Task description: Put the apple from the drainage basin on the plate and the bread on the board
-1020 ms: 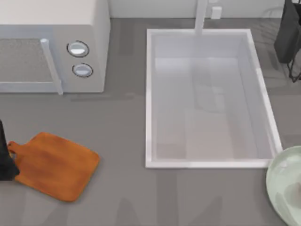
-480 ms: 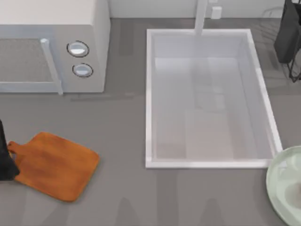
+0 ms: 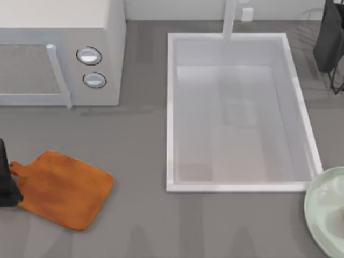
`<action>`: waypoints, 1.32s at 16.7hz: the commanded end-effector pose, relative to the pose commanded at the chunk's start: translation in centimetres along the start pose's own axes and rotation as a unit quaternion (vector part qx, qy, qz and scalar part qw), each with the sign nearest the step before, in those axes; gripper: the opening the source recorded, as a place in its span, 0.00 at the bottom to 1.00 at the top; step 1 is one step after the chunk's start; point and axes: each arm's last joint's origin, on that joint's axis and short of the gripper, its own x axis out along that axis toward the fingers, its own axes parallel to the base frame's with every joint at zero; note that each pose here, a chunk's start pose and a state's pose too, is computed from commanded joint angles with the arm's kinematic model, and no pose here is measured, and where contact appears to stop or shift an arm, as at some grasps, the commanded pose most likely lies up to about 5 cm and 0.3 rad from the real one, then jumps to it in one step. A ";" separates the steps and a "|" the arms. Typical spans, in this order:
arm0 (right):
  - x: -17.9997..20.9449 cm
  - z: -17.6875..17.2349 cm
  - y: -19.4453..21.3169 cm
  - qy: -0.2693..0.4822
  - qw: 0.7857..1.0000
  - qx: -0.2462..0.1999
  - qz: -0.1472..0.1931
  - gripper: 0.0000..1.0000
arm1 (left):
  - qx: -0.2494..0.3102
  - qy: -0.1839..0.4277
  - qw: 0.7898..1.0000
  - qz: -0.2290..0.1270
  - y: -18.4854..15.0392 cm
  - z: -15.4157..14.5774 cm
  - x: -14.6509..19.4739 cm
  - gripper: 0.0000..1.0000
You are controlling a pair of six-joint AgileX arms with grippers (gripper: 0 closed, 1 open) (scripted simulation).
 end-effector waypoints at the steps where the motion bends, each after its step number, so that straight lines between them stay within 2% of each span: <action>1: 0.0 0.0 0.0 0.000 1.000 0.000 0.000 1.00 | 0.002 0.018 1.000 0.001 0.0 -0.1 0.1 1.00; 7: 0.0 0.0 0.0 0.000 1.000 0.000 0.000 1.00 | 0.023 0.149 0.989 0.006 0.3 2.3 1.3 1.00; 12: 0.0 0.0 0.0 0.000 1.000 0.000 0.000 1.00 | 0.043 0.281 0.959 0.004 0.8 5.5 4.1 1.00; 16: 0.0 0.0 0.0 0.000 1.000 0.000 0.000 1.00 | 0.056 0.399 0.915 -0.003 1.5 6.8 7.5 1.00; 22: 0.0 0.0 0.0 0.000 1.000 0.000 0.000 1.00 | 0.064 0.555 0.829 -0.026 2.8 6.4 13.2 1.00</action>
